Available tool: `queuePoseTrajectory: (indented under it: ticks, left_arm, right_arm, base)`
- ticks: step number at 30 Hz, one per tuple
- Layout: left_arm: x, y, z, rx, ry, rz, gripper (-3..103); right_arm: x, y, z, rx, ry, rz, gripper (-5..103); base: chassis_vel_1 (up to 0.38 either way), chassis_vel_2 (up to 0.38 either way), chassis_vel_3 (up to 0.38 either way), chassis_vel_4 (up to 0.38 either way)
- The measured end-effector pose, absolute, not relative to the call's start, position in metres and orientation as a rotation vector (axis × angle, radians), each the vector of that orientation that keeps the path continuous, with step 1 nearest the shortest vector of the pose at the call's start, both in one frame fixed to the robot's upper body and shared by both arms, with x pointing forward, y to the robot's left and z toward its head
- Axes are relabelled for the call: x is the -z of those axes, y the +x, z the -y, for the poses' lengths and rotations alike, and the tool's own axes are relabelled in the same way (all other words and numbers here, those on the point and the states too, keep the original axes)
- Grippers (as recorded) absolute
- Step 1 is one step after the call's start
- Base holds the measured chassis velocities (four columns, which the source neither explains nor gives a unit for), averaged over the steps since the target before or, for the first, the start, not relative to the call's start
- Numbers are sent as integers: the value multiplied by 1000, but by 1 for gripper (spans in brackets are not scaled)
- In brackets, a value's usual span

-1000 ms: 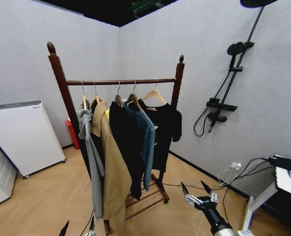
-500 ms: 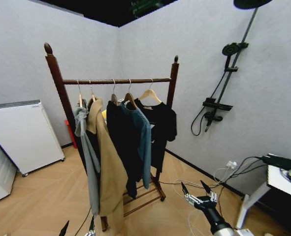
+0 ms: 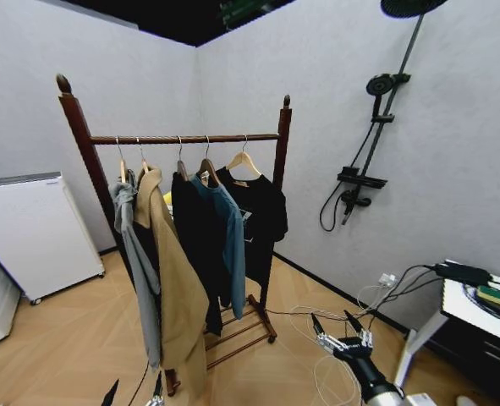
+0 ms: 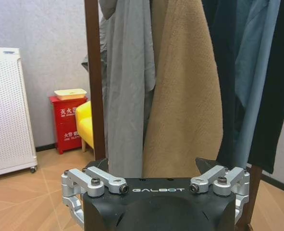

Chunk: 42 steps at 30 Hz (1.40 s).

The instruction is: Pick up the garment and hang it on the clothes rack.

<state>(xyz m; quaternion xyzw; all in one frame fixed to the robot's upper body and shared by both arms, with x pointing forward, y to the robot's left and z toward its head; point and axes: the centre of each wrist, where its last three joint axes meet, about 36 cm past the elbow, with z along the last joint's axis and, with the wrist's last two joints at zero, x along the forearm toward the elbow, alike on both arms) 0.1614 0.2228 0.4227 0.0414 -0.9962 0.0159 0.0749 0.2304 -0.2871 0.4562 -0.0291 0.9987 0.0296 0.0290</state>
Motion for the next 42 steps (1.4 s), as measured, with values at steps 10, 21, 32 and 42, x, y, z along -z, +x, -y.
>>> queuePoseTrajectory:
  ticks: [10,21,32,42]
  left_arm:
    - [-423,161,-223,-48,124,2989,100]
    - [-423,161,-223,-48,124,2989,100]
    - [-423,161,-223,-48,124,2989,100]
    - [-423,161,-223,-48,124,2989,100]
  right_arm:
    - [-456,230,287,-91,-90,-3081,100]
    - [-456,230,287,-91,-90,-3081,100]
    - [-456,230,287,-91,-90,-3081,100]
    - [-456,230,287,-91,-90,-3082,100]
  base:
    - [-91,-92,-75,-61]
    - [-111,-113,-127,-122]
    - [-134,-123,-122,-127]
    - [-126,-124,-127,-115]
